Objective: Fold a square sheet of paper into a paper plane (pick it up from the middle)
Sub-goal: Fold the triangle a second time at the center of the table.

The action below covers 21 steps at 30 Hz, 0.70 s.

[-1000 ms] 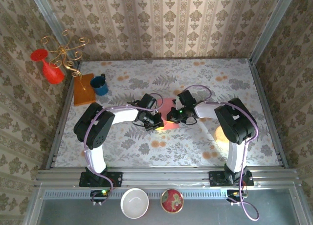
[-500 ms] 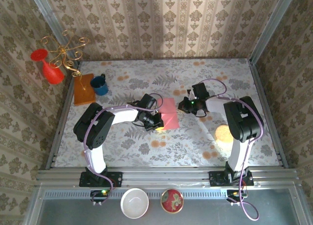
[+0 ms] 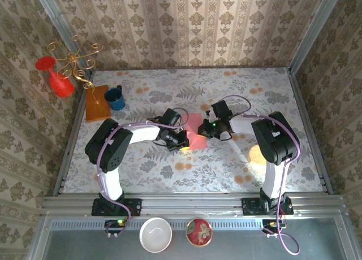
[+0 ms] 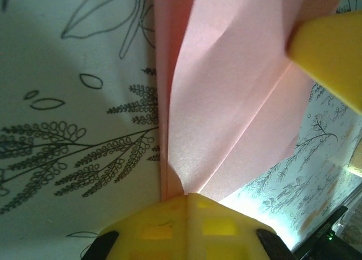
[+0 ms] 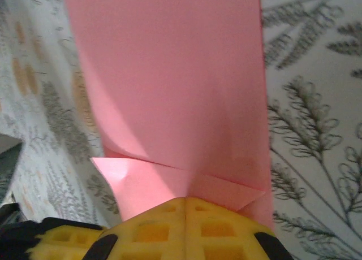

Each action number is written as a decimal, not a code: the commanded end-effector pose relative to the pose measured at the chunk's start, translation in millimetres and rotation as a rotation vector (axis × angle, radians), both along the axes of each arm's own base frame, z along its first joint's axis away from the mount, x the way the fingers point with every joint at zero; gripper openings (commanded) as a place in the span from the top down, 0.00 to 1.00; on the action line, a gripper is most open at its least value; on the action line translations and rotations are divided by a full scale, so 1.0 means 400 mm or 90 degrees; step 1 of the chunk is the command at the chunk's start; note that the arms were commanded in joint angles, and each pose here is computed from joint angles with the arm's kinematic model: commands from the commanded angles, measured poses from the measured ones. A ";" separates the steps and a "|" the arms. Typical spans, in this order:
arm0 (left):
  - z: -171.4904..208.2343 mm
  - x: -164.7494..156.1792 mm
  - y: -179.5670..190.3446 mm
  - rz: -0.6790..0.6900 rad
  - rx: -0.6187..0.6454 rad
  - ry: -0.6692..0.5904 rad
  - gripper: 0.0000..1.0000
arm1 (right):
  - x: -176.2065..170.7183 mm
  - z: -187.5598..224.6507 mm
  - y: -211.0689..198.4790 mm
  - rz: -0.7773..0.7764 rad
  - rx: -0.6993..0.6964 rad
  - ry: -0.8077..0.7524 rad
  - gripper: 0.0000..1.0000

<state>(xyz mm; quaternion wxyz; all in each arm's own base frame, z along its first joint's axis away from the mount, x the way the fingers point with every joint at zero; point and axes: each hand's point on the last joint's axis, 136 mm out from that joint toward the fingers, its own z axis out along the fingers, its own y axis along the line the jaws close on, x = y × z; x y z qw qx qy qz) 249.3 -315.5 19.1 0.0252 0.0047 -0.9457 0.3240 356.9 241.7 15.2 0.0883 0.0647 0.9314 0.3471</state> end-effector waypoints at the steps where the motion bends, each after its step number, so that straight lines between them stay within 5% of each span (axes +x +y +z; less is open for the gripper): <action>1: -0.061 -0.047 0.066 -0.014 0.085 0.038 1.00 | -0.017 -0.045 -0.022 0.002 -0.050 0.040 1.00; 12: 0.003 -0.093 0.123 -0.094 0.107 -0.002 1.00 | -0.019 -0.076 -0.048 -0.011 -0.079 0.062 1.00; 18: 0.145 0.017 0.090 -0.038 0.015 -0.124 0.98 | 0.017 0.038 -0.003 -0.001 -0.008 0.010 0.99; 21: 0.192 0.071 0.058 -0.014 -0.026 -0.177 0.94 | 0.030 0.098 0.005 -0.018 0.017 -0.011 0.89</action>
